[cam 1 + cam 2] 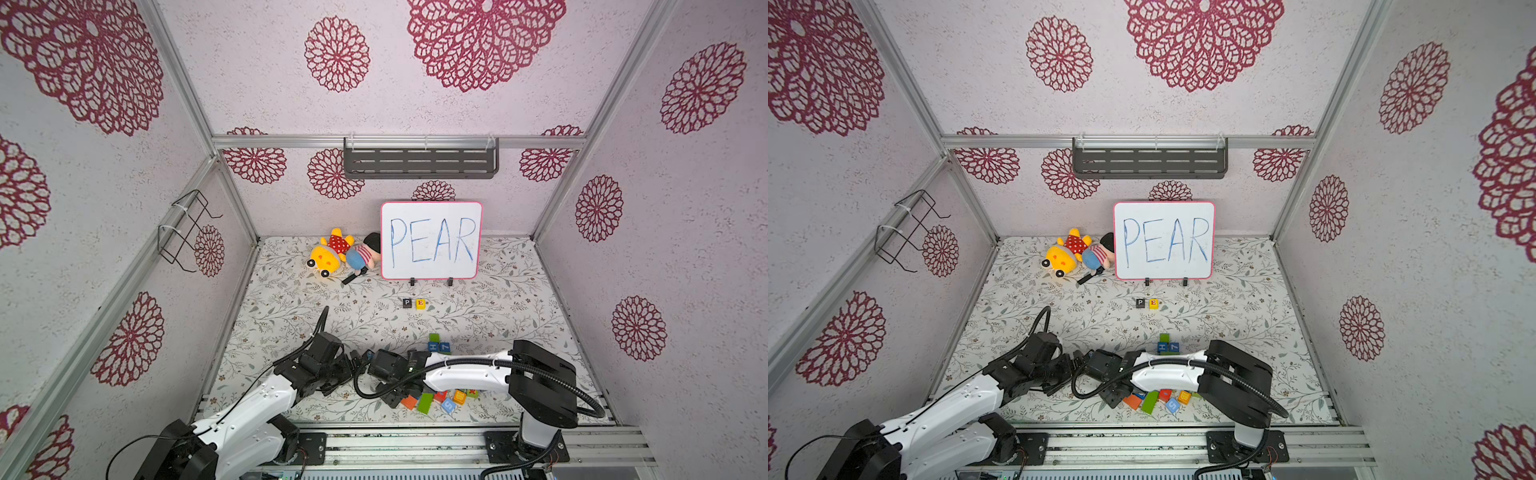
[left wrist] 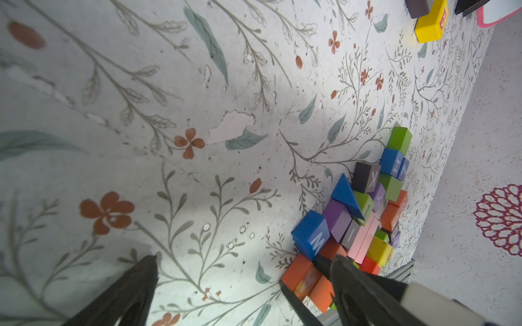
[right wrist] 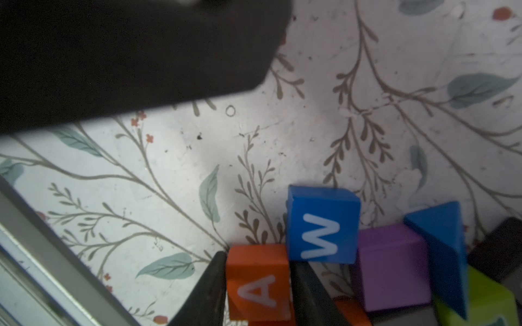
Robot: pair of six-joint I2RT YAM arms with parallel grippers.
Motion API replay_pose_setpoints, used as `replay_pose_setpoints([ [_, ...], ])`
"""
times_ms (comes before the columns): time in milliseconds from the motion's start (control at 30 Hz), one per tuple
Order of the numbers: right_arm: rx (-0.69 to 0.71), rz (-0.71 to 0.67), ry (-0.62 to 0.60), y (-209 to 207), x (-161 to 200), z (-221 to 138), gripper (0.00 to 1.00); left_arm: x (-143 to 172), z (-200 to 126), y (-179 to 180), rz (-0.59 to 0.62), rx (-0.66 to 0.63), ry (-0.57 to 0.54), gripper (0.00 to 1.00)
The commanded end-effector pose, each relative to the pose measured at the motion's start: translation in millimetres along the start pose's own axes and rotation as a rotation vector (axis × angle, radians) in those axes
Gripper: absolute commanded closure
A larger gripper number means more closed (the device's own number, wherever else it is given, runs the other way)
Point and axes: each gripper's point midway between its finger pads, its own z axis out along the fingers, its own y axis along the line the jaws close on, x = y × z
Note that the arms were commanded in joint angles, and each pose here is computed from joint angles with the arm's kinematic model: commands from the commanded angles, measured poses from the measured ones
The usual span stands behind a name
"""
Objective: Spell the uppercase word “pear” with letter blocks
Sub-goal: Pick up the letter block from the center of the board.
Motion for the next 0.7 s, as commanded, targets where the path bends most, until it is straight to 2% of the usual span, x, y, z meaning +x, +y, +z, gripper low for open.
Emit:
replay_pose_setpoints([
  [0,0.005,-0.003,-0.007,0.1,-7.4,-2.4,0.63,-1.7,-0.2,6.7,-0.006,-0.014,-0.018,0.02],
  [300,0.026,0.006,-0.004,-1.8,-14.2,-11.4,0.7,-6.9,-5.1,4.2,0.003,-0.007,-0.047,0.02],
  [467,0.073,0.038,-0.011,-9.3,-26.8,-33.1,0.73,-18.0,-13.5,-8.5,0.025,0.01,-0.073,0.02],
  [567,0.097,0.107,-0.041,-29.1,-38.2,-54.4,0.75,-33.2,-19.4,-24.7,0.063,0.016,-0.106,0.02],
  [667,0.128,0.239,-0.074,-73.4,-47.0,-68.9,0.77,-51.6,-20.3,-48.7,0.124,0.02,-0.123,0.02],
])
